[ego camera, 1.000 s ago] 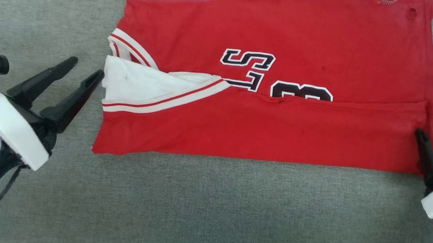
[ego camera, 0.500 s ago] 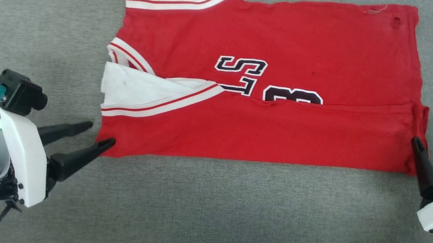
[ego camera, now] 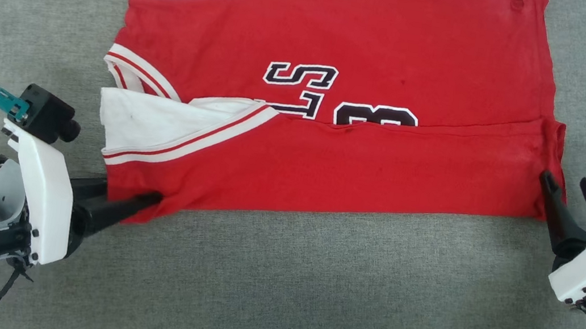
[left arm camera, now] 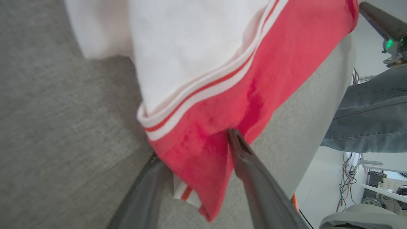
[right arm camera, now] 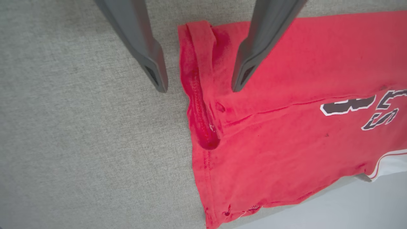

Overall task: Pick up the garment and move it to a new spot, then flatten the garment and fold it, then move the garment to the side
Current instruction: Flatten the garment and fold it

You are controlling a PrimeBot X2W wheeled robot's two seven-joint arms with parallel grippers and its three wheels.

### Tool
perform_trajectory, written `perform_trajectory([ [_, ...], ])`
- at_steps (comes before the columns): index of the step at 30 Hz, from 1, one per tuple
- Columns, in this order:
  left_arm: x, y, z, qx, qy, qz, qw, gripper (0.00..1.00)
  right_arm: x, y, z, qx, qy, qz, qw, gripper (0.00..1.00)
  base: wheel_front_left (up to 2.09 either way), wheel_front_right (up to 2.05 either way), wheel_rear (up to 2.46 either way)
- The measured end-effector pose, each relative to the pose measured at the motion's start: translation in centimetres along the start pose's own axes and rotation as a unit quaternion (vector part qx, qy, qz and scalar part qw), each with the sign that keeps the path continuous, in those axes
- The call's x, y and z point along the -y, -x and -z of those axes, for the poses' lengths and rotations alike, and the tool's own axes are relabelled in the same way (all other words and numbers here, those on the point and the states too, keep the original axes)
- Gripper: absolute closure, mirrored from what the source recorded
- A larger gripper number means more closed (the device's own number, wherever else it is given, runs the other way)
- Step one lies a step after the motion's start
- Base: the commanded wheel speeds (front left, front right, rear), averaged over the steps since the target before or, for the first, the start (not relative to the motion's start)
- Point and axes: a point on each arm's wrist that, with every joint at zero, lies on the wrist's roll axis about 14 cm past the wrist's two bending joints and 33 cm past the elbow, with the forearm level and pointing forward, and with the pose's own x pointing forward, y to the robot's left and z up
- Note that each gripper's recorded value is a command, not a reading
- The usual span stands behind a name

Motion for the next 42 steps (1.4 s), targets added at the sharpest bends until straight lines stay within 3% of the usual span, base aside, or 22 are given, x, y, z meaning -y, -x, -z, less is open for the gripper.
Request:
perform_trajectory([
  [1, 0.1, -0.1, -0.1, 0.000, 0.004, 0.003, 1.000, 0.96, 0.0, 0.0, 0.1, -0.004, 0.003, 0.000, 1.000, 0.00, 0.00, 0.00, 0.00],
  [2, 0.1, -0.2, -0.1, 0.001, 0.004, 0.004, 1.000, 1.00, 0.0, -0.1, 0.2, -0.009, 0.008, -0.001, 1.000, 0.00, 0.00, 0.00, 0.00],
  [6, 0.6, -0.5, -0.1, 0.003, 0.004, 0.014, 1.000, 1.00, 0.2, -0.3, 1.3, -0.062, 0.053, -0.004, 0.997, 0.00, 0.00, 0.00, 0.00],
  [14, 1.1, -0.5, -0.2, 0.022, 0.004, 0.022, 1.000, 1.00, -0.3, -1.9, 3.3, -0.154, 0.087, -0.017, 0.984, 0.00, 0.00, 0.00, 0.00],
  [15, 1.1, -0.5, -0.2, 0.025, 0.003, 0.022, 0.999, 1.00, -0.4, -2.2, 3.3, -0.159, 0.086, -0.017, 0.983, 0.43, 0.00, 0.00, 0.00],
  [16, 1.1, -0.4, -0.2, 0.028, 0.003, 0.022, 0.999, 1.00, -0.5, -2.4, 3.3, -0.162, 0.087, -0.019, 0.983, 0.67, 0.00, 0.00, 0.00],
  [17, 1.2, -0.4, -0.2, 0.031, 0.001, 0.021, 0.999, 1.00, -0.6, -2.6, 3.4, -0.164, 0.088, -0.021, 0.982, 1.00, 0.00, 0.00, 0.00],
  [24, 2.1, 0.3, 0.1, 0.066, 0.001, 0.023, 0.998, 1.00, -0.8, -2.4, 2.6, -0.155, 0.082, -0.026, 0.984, 1.00, 0.00, 0.00, 0.00],
  [38, 4.5, 3.8, 4.6, 0.091, 0.007, 0.029, 0.995, 1.00, 0.4, 2.6, 4.5, -0.202, 0.084, -0.029, 0.975, 1.00, 0.00, 0.00, 0.00],
  [39, 4.7, 3.9, 4.7, 0.094, 0.009, 0.030, 0.995, 1.00, 0.5, 2.8, 4.5, -0.201, 0.083, -0.029, 0.976, 0.84, 0.00, 0.00, 0.00],
  [40, 4.7, 3.9, 4.7, 0.094, 0.009, 0.030, 0.995, 1.00, 0.5, 2.8, 4.5, -0.201, 0.083, -0.029, 0.976, 0.62, 0.00, 0.00, 0.00],
  [41, 4.8, 3.9, 4.8, 0.097, 0.011, 0.031, 0.995, 0.83, 0.4, 2.9, 4.4, -0.197, 0.083, -0.029, 0.976, 0.24, 0.00, 0.00, 0.00],
  [42, 4.9, 3.9, 4.9, 0.101, 0.011, 0.031, 0.994, 0.83, 0.4, 2.9, 4.1, -0.189, 0.084, -0.030, 0.978, 0.24, 0.00, 0.00, 0.00],
])
